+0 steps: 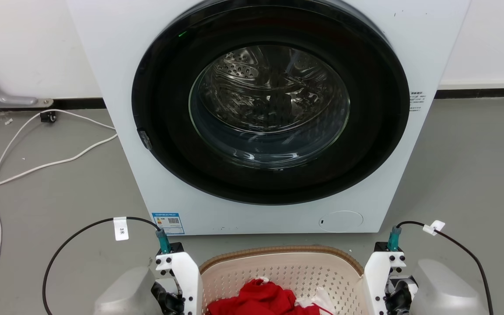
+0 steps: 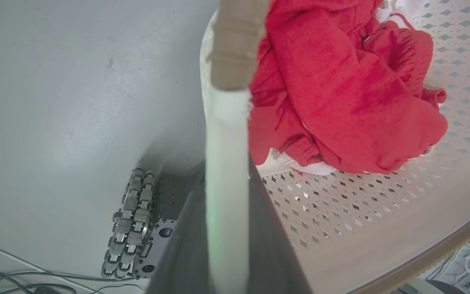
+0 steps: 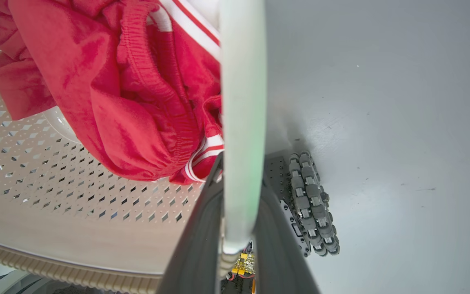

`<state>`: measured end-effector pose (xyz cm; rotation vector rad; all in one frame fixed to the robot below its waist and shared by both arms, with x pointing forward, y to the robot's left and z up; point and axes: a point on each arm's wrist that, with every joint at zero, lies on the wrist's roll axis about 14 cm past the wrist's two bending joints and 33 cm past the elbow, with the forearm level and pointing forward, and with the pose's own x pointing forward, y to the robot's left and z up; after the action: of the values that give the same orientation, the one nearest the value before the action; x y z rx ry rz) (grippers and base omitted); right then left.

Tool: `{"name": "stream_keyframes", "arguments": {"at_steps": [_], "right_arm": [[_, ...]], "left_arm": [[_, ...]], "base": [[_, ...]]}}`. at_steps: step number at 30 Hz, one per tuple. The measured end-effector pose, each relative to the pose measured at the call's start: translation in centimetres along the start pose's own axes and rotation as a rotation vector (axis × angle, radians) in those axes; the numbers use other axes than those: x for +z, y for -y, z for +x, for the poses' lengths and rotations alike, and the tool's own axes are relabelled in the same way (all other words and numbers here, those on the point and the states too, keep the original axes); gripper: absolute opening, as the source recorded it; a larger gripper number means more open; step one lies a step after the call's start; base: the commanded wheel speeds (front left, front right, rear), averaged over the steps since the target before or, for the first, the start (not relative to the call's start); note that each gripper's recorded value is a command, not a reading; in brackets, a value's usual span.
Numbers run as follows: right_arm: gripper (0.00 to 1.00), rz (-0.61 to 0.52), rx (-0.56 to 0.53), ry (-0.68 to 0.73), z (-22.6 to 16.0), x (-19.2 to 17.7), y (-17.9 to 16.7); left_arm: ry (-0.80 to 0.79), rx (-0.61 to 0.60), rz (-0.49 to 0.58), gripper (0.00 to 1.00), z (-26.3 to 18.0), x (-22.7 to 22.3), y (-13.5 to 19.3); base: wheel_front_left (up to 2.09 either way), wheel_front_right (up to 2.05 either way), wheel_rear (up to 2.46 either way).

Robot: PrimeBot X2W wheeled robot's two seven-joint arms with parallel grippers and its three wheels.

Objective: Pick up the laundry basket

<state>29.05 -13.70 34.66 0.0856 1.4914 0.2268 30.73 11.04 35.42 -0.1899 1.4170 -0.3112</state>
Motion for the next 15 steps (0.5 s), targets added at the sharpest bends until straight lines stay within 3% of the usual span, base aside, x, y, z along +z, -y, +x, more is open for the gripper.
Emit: {"name": "stream_keyframes", "arguments": {"at_steps": [15], "right_arm": [[0.00,0.002,0.005,0.002,0.07,0.06,-0.07]], "left_arm": [[0.003,-0.006,-0.010,0.00,0.07,-0.01,0.01]], "base": [[0.00,0.00,0.00]]}}
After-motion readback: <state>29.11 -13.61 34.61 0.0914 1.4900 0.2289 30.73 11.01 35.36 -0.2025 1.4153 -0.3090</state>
